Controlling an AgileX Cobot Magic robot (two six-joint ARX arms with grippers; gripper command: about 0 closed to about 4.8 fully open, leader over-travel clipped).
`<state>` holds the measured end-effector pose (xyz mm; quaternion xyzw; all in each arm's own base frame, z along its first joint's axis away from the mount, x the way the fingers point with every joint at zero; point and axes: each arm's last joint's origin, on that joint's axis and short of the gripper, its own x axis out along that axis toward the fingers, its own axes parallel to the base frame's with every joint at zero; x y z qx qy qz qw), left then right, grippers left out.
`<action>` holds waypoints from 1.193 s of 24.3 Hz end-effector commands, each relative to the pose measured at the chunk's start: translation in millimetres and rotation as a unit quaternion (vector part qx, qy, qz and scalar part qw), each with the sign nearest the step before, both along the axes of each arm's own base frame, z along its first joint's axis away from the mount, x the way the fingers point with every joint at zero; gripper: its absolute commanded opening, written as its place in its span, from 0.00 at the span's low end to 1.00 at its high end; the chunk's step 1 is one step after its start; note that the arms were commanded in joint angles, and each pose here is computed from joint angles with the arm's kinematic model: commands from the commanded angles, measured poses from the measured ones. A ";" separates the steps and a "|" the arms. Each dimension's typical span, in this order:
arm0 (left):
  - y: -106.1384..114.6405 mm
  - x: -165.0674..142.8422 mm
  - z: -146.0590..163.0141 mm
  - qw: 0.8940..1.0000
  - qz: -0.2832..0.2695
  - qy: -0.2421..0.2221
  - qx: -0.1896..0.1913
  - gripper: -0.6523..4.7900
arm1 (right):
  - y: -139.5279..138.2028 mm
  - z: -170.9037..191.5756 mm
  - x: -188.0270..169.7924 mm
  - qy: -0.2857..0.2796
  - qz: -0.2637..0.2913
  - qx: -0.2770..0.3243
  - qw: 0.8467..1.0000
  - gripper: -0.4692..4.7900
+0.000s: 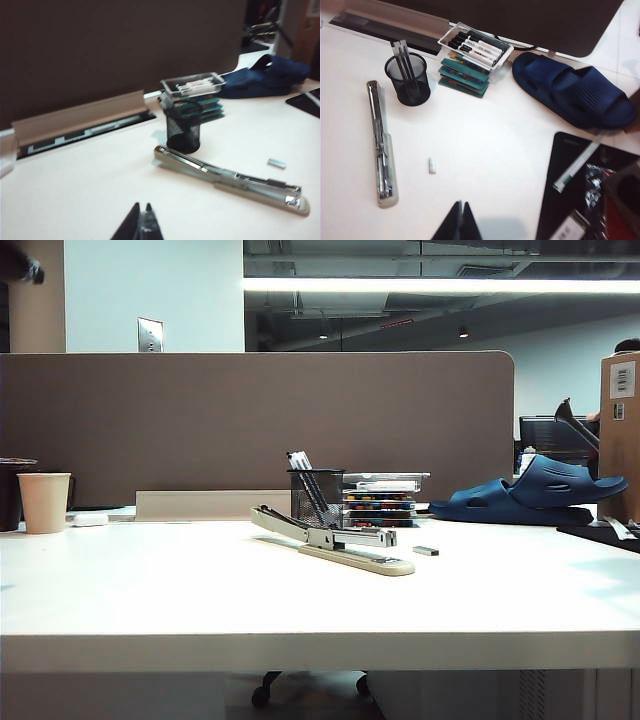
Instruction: Pick up a set of staples and put them into the open stapler.
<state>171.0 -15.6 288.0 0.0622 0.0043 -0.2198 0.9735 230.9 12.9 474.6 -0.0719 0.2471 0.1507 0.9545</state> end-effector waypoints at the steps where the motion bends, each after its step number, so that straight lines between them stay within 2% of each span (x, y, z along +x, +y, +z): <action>1: -1.9 -6.0 9.6 0.999 0.014 -0.031 -0.003 0.11 | -3.7 1.5 -17.9 -0.025 -0.017 0.009 1.000 0.07; 7: 2.4 -34.2 27.8 0.993 0.069 -0.094 -0.019 0.11 | -4.5 -0.3 -68.7 -0.058 -0.020 0.012 0.998 0.07; 13: 3.6 -62.5 36.0 0.989 0.066 -0.125 -0.042 0.11 | -6.4 -17.1 -117.1 -0.108 -0.046 0.019 0.993 0.07; 15: 5.0 -69.5 35.9 0.987 0.087 -0.126 -0.044 0.11 | -6.6 -28.8 -130.2 -0.121 -0.052 0.035 0.991 0.07; 18: 7.2 -77.1 34.7 0.984 0.119 -0.125 -0.048 0.11 | -9.3 -54.4 -151.0 -0.147 -0.096 0.037 0.984 0.07; 22: 8.5 -82.3 35.1 0.981 0.138 -0.130 -0.051 0.11 | -9.8 -81.7 -164.6 -0.181 -0.100 0.039 0.978 0.07; 25: 9.8 -88.5 30.4 0.977 0.155 -0.137 -0.054 0.11 | -10.0 -117.0 -176.5 -0.204 -0.101 0.043 0.973 0.07; 29: 10.8 -101.9 19.4 0.975 0.162 -0.141 -0.058 0.11 | -10.1 -144.1 -186.6 -0.218 -0.106 0.066 0.968 0.07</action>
